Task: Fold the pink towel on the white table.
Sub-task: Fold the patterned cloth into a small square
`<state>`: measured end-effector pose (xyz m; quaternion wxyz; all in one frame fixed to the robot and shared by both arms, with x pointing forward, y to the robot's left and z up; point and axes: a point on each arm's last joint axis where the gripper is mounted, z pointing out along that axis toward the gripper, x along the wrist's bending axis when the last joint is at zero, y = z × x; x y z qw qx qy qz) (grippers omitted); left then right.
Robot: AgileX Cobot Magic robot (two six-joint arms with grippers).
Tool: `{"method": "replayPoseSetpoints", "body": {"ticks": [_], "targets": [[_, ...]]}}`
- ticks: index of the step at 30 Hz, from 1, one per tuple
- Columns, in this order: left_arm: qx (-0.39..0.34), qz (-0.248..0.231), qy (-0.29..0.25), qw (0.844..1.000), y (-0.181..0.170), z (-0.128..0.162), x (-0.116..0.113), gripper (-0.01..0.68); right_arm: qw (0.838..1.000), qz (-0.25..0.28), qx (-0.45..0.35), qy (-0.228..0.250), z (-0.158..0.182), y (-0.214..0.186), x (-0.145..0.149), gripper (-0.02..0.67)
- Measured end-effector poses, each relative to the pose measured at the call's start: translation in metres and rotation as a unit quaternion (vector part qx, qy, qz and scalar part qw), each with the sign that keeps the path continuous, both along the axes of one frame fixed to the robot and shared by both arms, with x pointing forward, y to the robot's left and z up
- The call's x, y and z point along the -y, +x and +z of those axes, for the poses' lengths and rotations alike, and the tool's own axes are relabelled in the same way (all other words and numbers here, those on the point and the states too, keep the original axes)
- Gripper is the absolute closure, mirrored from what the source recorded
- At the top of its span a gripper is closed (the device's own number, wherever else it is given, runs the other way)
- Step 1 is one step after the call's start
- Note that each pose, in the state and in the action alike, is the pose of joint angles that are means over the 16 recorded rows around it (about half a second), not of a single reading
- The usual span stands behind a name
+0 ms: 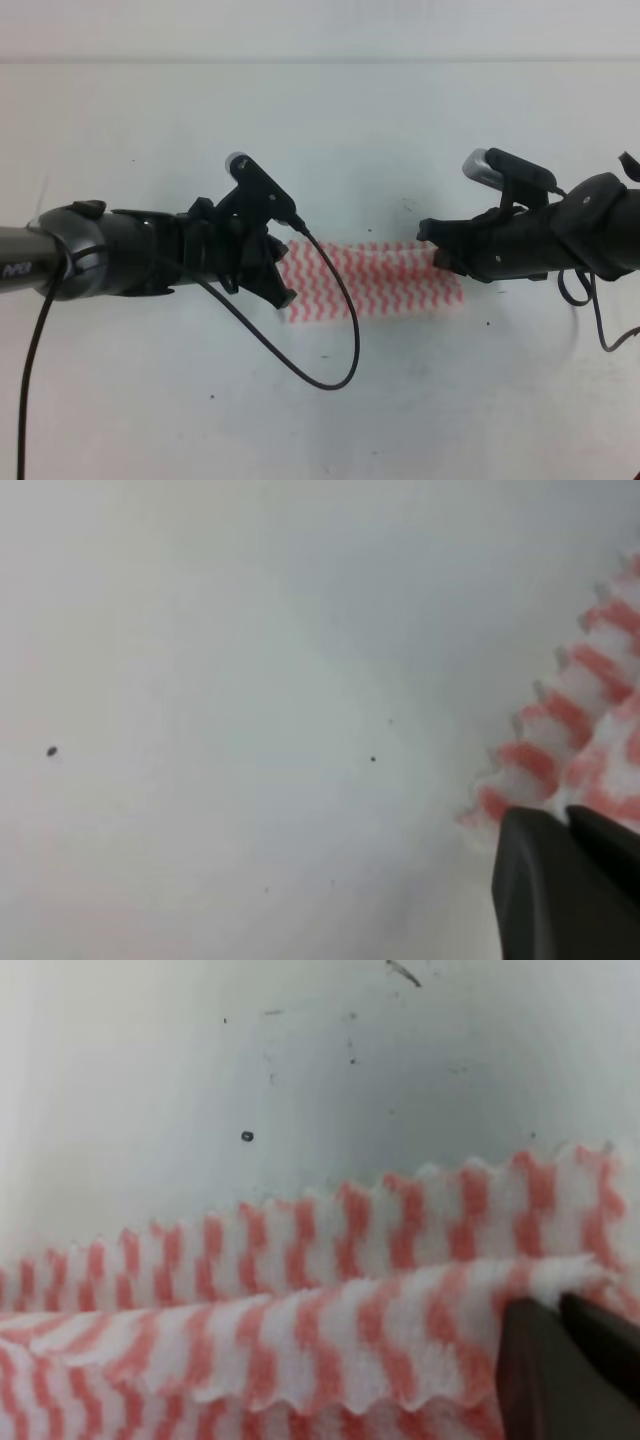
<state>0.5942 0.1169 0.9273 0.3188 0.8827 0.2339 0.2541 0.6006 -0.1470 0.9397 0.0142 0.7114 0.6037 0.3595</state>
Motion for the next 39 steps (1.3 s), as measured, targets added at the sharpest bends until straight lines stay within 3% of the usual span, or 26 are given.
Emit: {"method": "replayPoseSetpoints", "body": {"ticks": [10, 20, 27, 39], "targets": [[0.002, 0.027, -0.017, 0.999, 0.002, 0.01, -0.001, 0.646, 1.0, 0.0, -0.002, -0.001, -0.001, 0.0, 0.0, 0.651], [0.041, 0.03, -0.074, 0.996, 0.0, 0.057, 0.001, 0.637, 1.0, 0.001, -0.002, -0.001, -0.002, 0.0, 0.0, 0.651], [0.037, -0.033, -0.117, 0.992, -0.008, 0.069, 0.012, 0.654, 1.0, 0.001, -0.002, -0.001, -0.001, 0.0, 0.0, 0.651], [-0.031, -0.154, -0.123, 0.98, -0.015, 0.022, 0.03, 0.673, 1.0, 0.001, -0.004, -0.002, -0.003, 0.0, 0.0, 0.651]]}}
